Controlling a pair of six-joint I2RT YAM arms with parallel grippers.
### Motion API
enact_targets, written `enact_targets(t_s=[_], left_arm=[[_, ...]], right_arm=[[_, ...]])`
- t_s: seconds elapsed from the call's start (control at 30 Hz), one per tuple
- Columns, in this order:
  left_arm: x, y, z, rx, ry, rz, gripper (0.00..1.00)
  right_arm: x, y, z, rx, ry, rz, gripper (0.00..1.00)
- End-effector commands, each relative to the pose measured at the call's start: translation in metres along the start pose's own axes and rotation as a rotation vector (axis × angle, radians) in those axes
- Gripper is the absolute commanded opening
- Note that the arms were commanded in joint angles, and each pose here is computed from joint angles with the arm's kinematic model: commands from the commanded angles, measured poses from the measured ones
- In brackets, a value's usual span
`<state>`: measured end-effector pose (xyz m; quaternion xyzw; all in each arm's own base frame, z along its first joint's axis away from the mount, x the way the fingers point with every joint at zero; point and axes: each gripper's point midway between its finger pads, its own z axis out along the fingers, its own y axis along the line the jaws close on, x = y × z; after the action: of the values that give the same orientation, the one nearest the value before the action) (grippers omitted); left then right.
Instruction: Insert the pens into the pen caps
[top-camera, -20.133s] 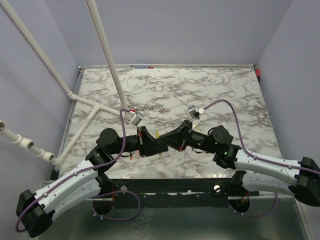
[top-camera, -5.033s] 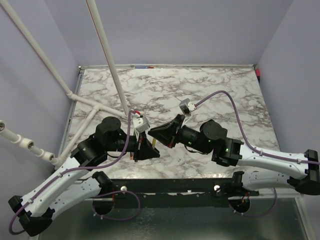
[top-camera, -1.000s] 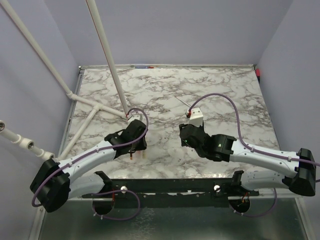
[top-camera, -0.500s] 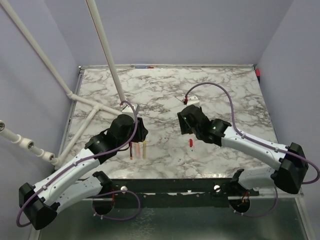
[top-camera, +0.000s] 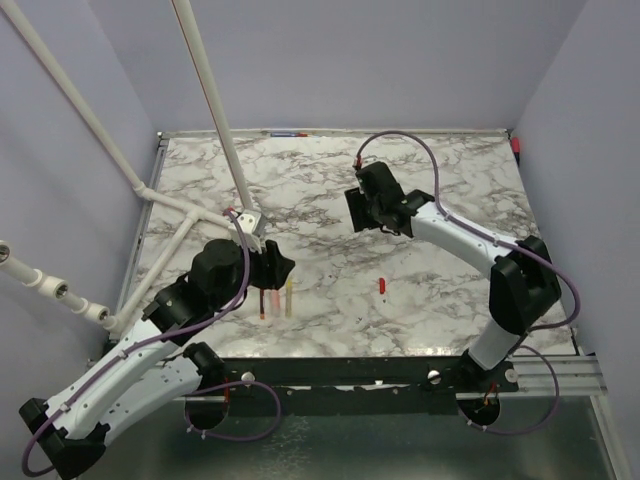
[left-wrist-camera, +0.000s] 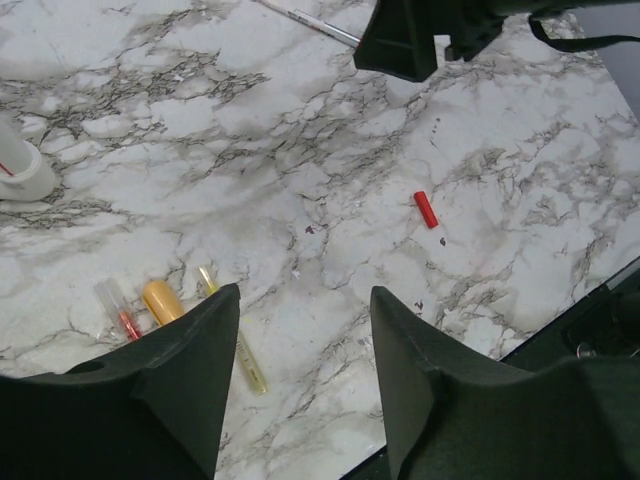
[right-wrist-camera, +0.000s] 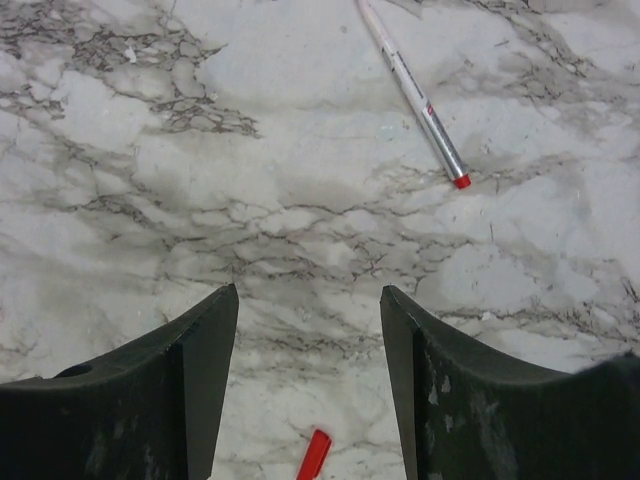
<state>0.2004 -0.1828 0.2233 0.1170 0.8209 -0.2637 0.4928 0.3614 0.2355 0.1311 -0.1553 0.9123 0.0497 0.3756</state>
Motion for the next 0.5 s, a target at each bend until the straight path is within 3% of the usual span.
enact_targets(t_s=[0.0,0.47], left_arm=[[0.002,-0.005,-0.003,0.046,-0.013,0.021,0.58],[-0.006,-0.002,-0.009,0.036,-0.058,0.008,0.65]], right_arm=[[-0.007,-0.009,0.026,-0.022,0.047,-0.031,0.63],[-0.03,-0.045,0.106,-0.072,0.12,0.045,0.6]])
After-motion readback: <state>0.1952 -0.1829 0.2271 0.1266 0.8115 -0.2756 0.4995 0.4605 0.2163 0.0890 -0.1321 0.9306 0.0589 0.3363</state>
